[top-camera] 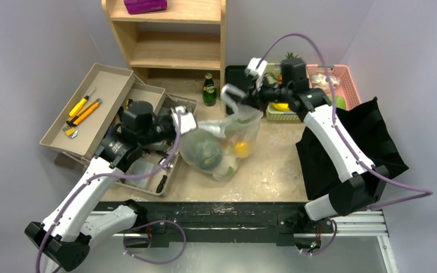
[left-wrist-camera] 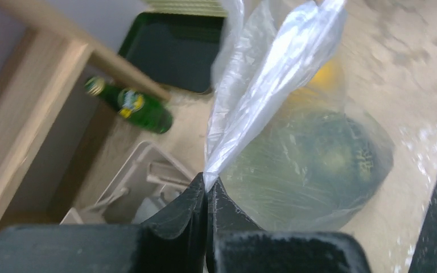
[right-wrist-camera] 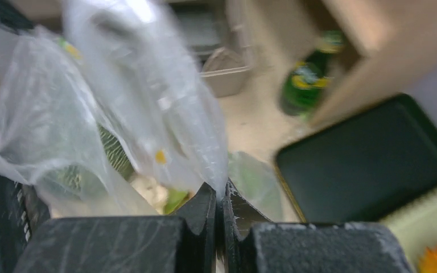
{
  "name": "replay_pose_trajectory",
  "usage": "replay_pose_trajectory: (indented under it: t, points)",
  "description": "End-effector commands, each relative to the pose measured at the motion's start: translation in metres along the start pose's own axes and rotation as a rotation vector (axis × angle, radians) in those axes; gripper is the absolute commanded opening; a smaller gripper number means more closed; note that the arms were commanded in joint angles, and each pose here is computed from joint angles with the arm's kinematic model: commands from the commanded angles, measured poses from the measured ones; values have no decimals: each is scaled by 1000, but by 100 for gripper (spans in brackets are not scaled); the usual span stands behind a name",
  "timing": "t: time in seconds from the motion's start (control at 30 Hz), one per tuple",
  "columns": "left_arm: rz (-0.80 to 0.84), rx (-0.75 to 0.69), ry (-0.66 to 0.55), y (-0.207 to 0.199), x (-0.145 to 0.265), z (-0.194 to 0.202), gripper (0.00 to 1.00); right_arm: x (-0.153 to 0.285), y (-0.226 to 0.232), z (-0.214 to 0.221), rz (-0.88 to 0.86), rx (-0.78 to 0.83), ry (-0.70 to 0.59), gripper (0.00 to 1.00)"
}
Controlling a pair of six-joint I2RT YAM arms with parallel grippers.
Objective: Untie the knot of the grocery bags and take out the mixed food
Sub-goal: Untie the takeout bag at the center of the board.
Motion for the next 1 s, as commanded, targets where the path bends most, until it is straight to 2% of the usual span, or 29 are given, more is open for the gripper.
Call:
replay_pose_trajectory:
  t: [0.0, 0.07, 0.13, 0.3, 0.43, 0.47, 0.57, 0.63, 0.67, 0.73, 0.77, 0.87, 0.97]
  points:
    - [-246, 229, -87, 62, 31, -30, 0, 78, -25, -84, 268, -151, -357, 0]
    - [-213, 167, -120, 50, 41, -34, 0, 96, -25, -79, 314, -226, -375, 0]
    - [-143, 103, -116, 24, 42, -22, 0, 102, -19, -59, 336, -273, -363, 0]
    - [129, -42, 83, -66, 32, 57, 0, 94, 3, 9, 325, -429, -283, 0]
    - [183, -98, 83, -89, 35, 69, 0, 90, 20, 27, 256, -491, -273, 0]
    - [178, -106, 72, -86, 38, 64, 4, 89, 24, 29, 234, -506, -270, 0]
    - [110, -93, 10, -56, 61, 23, 35, 90, 35, 29, 191, -517, -274, 0]
    - [44, -20, -75, -24, 78, -22, 44, 93, 39, 25, 180, -511, -297, 0]
    - [49, 19, -122, -11, 85, -44, 46, 93, 41, 21, 175, -515, -317, 0]
    - [74, 100, -169, 11, 87, -79, 42, 95, 40, 11, 171, -518, -352, 0]
    - [71, 139, -151, 20, 81, -88, 40, 96, 39, 6, 173, -521, -371, 0]
    - [93, 143, -208, 36, 61, -119, 33, 102, 37, -15, 183, -523, -447, 0]
    - [154, 193, -277, 39, 31, -140, 18, 107, 38, -32, 182, -528, -500, 0]
Point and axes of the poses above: each gripper's point midway between its finger pads, its own x axis back along the fingers, its own y axis along the line the jaws close on, z = x × y, the point moved 5 cm from there along x, back along the fingers, and after that the axes turned 14 degrees about -x, right-handed, at the moved point
